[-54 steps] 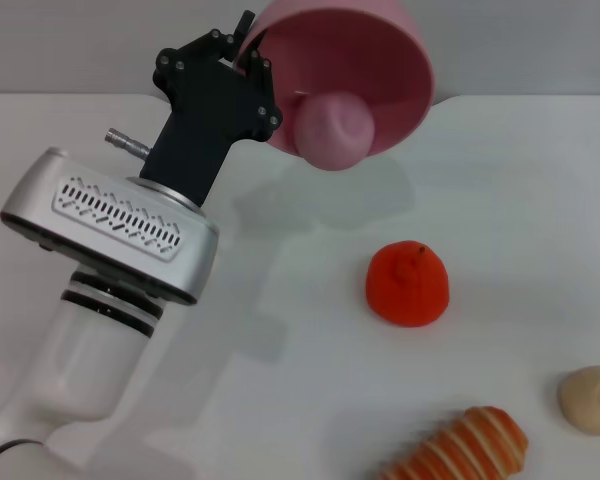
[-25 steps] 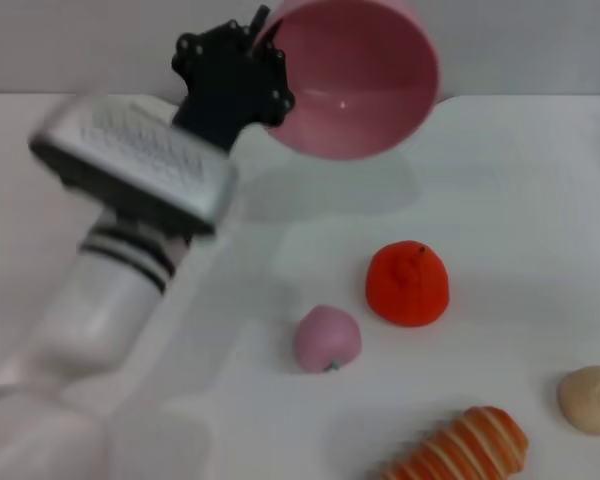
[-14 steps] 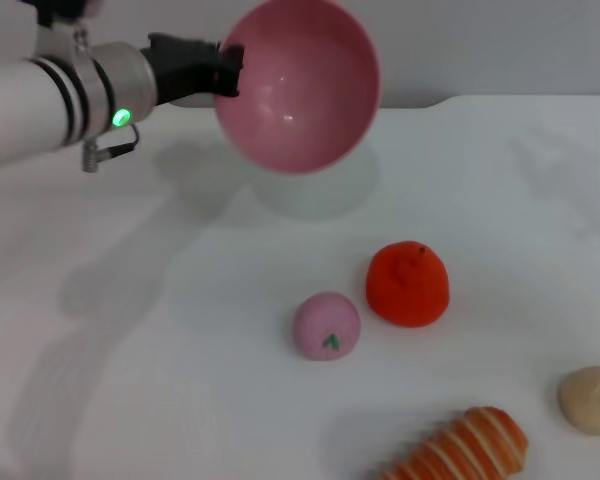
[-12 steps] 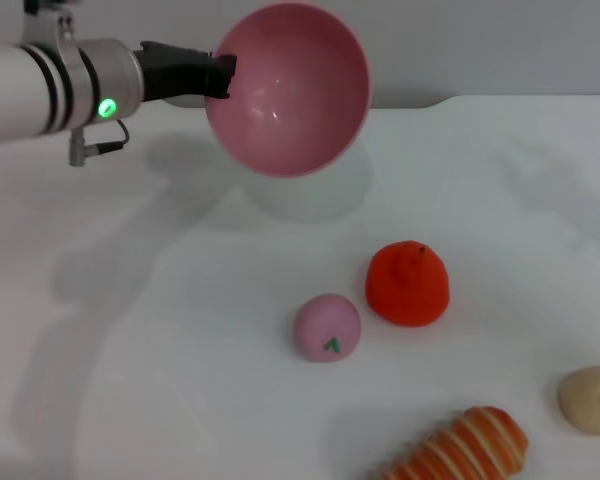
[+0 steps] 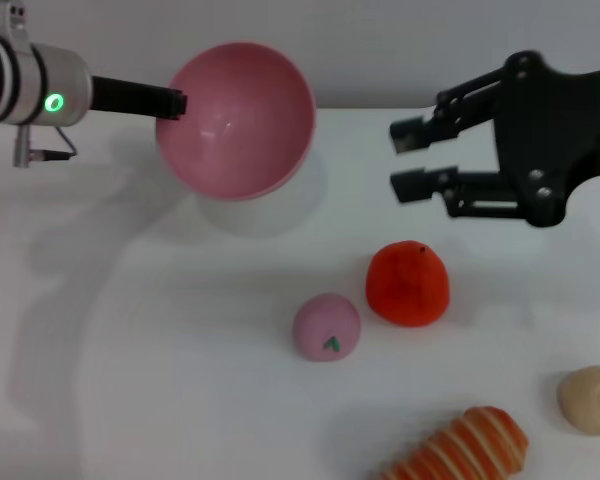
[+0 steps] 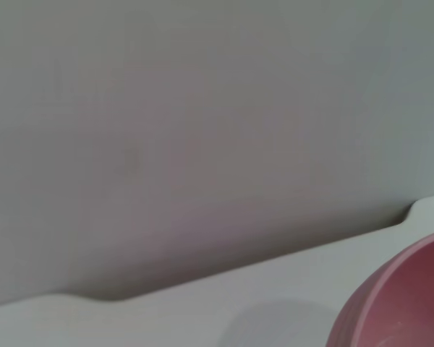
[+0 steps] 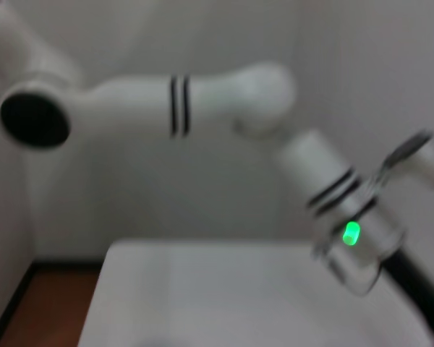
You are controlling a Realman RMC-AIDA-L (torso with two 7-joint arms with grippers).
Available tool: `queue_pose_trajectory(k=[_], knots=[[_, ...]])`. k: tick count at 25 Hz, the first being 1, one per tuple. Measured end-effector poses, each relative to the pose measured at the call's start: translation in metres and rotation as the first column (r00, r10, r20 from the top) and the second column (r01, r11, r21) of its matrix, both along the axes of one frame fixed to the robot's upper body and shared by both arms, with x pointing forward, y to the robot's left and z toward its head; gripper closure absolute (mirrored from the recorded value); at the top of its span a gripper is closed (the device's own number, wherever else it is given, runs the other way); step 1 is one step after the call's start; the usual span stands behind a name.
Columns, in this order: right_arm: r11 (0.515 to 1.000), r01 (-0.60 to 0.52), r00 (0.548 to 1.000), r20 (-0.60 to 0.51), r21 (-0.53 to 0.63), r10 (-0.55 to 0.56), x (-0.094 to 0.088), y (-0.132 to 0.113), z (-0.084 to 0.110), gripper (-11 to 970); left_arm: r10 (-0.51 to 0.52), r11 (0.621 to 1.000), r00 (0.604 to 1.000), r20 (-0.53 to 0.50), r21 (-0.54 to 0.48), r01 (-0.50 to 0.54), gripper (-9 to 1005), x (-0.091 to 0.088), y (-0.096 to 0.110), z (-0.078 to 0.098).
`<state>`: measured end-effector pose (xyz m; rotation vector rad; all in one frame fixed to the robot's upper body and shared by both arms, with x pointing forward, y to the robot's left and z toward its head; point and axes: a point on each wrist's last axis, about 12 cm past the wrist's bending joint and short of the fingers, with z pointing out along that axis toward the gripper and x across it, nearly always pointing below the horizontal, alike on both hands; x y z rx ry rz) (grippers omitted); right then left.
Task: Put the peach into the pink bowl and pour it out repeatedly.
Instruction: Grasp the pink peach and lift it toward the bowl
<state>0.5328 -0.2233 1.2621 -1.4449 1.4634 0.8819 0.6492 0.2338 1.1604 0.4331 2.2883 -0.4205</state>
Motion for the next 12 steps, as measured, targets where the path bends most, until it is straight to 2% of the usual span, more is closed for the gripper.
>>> queue_pose_trajectory(k=[3, 7, 12], knots=[[0.993, -0.010, 0.998, -0.065, -0.121, 0.002, 0.010, 0.011, -0.001, 611, 0.015, 1.000, 0.999, -0.034, -0.005, -0.015, 948, 0.000, 0.011, 0.002], [0.963, -0.006, 0.988, -0.150, -0.268, -0.036, 0.026, 0.025, -0.019, 611, 0.050, 0.999, 0.996, -0.080, -0.009, -0.051, 948, -0.003, 0.028, 0.003], [0.950, -0.017, 0.957, -0.279, -0.313, -0.075, 0.047, 0.044, -0.053, 611, 0.065, 0.998, 0.993, -0.103, -0.011, -0.067, 948, -0.006, 0.034, 0.000]])
